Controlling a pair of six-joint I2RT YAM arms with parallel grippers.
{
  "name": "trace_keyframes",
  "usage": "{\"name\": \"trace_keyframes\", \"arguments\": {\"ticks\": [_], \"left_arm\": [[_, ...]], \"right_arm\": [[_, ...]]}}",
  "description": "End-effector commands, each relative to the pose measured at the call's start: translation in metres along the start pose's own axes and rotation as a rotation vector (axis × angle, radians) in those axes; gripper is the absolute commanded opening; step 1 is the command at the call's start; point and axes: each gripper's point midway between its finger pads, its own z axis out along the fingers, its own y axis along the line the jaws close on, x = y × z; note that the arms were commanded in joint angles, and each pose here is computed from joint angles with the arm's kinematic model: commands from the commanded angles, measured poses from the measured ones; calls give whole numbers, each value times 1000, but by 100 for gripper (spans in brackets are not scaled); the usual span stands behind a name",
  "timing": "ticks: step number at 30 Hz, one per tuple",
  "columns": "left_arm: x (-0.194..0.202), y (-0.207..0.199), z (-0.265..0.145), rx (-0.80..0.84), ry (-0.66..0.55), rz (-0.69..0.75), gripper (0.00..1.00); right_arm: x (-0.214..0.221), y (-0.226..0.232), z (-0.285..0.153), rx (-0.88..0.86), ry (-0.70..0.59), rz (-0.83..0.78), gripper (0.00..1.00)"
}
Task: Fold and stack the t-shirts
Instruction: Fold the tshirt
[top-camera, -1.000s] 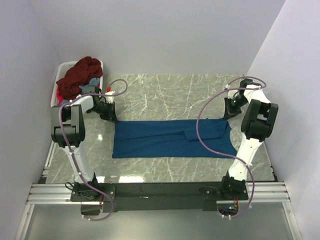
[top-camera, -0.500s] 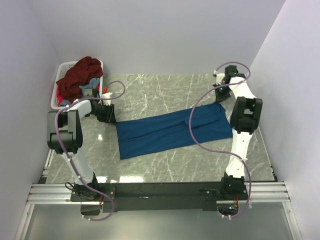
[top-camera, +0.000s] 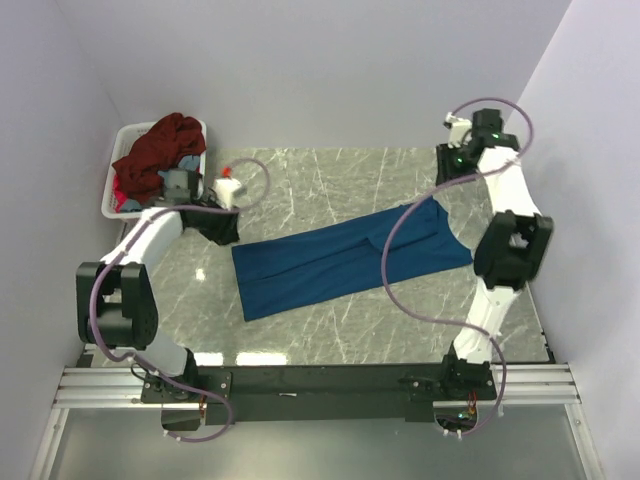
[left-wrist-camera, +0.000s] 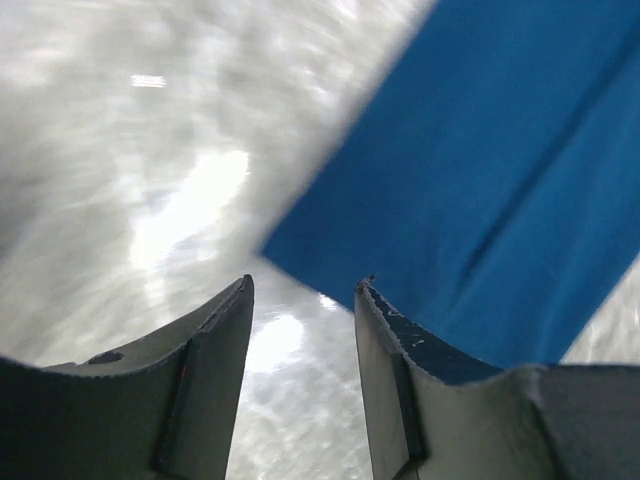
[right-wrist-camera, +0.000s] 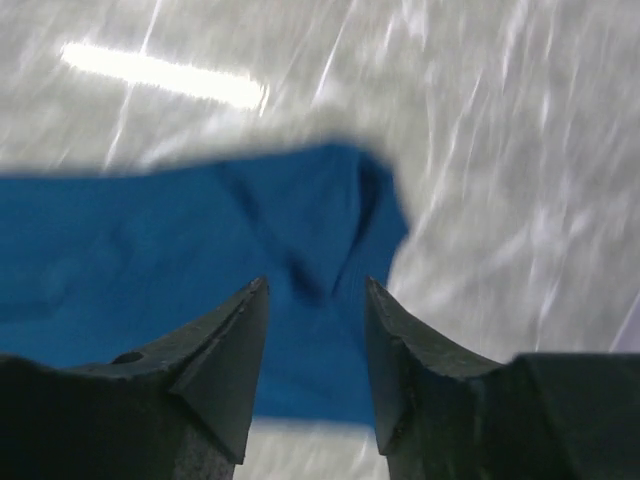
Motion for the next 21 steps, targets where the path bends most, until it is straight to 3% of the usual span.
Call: {"name": "trace_keyframes", "arguments": {"ticks": [1,6,9,15,21], "left_arm": [[23,-33,13,58,91,158,50],[34,-39,41,37,176,249,52],[36,-37,53,23,201,295,52],[61,-29,74,-10,316,358,48],[91,-32,75,-1,399,363,43]], "right_arm": [[47,37,-42,-138,105,43,49],[124,58,-27,-194,251,101,36],[146,52,-15,-158,294,106,29],[159,26,19,-63,371,96,20],[169,-5,49,48,447,63,17]]}}
